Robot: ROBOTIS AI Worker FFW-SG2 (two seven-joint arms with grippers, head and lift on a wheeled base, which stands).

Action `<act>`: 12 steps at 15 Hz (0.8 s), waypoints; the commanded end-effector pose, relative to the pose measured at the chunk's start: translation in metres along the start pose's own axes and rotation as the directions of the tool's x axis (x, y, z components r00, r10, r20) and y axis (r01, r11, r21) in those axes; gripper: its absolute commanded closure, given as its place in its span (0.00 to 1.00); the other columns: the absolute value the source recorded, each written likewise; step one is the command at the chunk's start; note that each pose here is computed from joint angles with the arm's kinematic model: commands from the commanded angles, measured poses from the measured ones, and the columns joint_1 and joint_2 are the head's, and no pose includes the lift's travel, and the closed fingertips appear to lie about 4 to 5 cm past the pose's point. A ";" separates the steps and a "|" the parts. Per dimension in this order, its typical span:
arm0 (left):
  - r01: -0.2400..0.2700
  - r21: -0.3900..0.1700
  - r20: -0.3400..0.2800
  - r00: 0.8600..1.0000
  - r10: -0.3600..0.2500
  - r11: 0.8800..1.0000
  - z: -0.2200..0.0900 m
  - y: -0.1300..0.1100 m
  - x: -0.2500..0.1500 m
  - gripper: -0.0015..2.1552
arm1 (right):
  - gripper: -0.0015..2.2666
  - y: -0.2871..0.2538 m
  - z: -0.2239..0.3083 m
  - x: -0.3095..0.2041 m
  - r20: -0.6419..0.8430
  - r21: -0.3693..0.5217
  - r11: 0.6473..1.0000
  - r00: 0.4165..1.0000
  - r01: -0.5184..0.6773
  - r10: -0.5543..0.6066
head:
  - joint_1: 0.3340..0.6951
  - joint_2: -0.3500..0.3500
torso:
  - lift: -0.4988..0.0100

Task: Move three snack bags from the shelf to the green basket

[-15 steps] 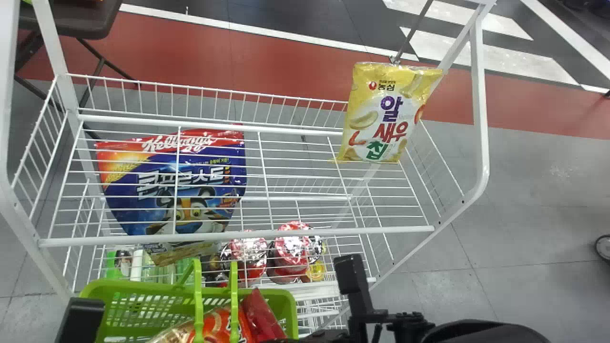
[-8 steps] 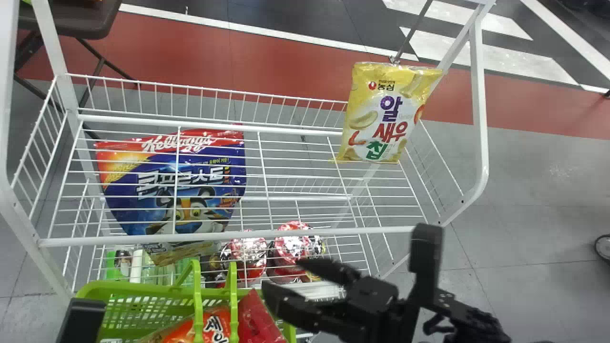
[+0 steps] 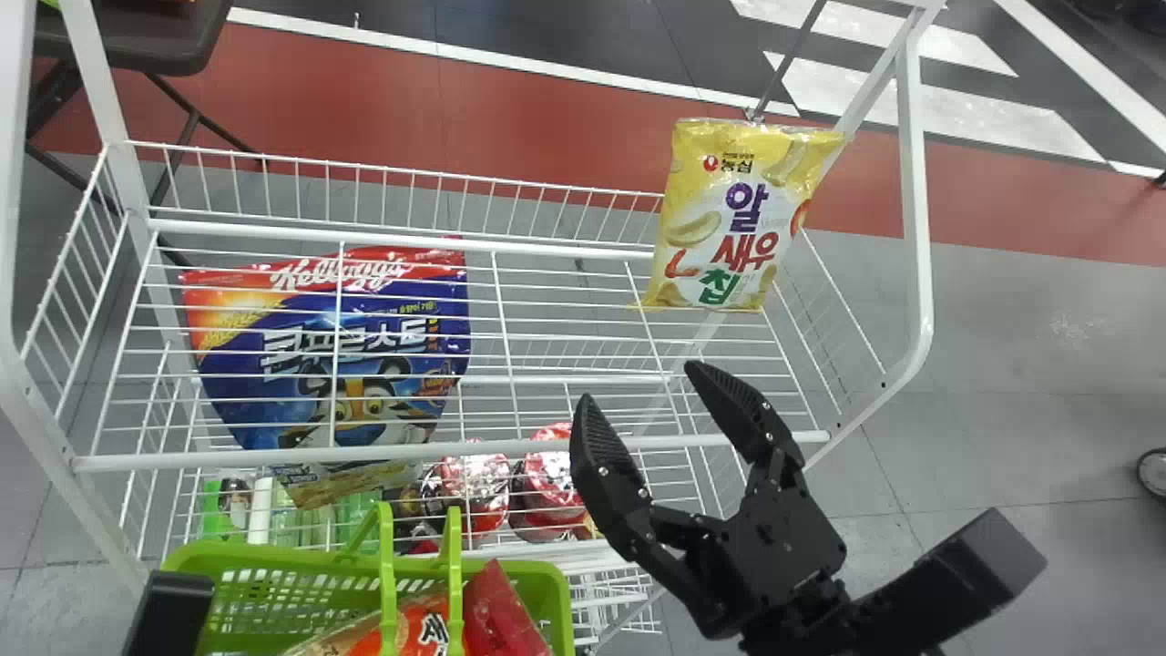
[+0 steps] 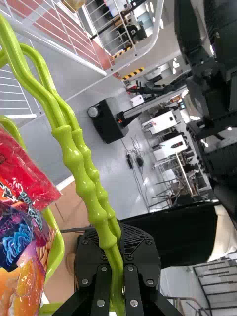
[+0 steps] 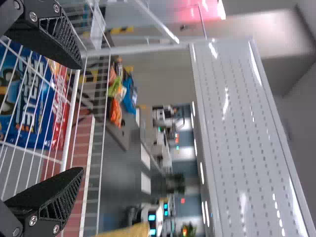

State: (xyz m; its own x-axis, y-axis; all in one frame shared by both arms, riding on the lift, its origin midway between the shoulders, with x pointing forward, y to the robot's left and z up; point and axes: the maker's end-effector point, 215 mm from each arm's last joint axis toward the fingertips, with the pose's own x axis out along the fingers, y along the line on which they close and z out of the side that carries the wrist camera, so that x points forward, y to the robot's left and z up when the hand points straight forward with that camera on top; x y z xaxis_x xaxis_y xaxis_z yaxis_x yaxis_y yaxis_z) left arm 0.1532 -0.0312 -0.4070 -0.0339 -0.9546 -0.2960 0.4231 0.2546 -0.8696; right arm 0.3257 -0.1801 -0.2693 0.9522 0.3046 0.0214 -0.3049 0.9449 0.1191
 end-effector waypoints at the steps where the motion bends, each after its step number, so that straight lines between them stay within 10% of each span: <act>1: 0.007 -0.003 0.003 1.000 -0.007 1.000 0.000 0.002 -0.002 0.85 | 0.04 -0.001 -0.007 -0.003 -0.020 0.020 0.997 0.997 0.076 -0.076 | 1.00 0.00 | 0.89; 12: 0.038 -0.018 0.041 0.998 -0.037 0.999 -0.003 -0.004 -0.017 0.85 | 0.04 0.005 -0.016 -0.002 -0.020 -0.016 0.991 0.991 0.130 -0.131 | 1.00 0.00 | 0.89</act>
State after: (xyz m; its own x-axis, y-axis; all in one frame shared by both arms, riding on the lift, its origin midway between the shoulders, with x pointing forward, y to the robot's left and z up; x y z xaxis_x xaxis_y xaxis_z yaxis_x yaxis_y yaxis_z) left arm 0.1493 -0.0152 -0.4013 -0.0119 -0.9686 -0.2482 0.4028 0.2225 -0.8878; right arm 0.3226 -0.1738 -0.2846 0.9834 0.1808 -0.0134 -0.1784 0.9781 0.1072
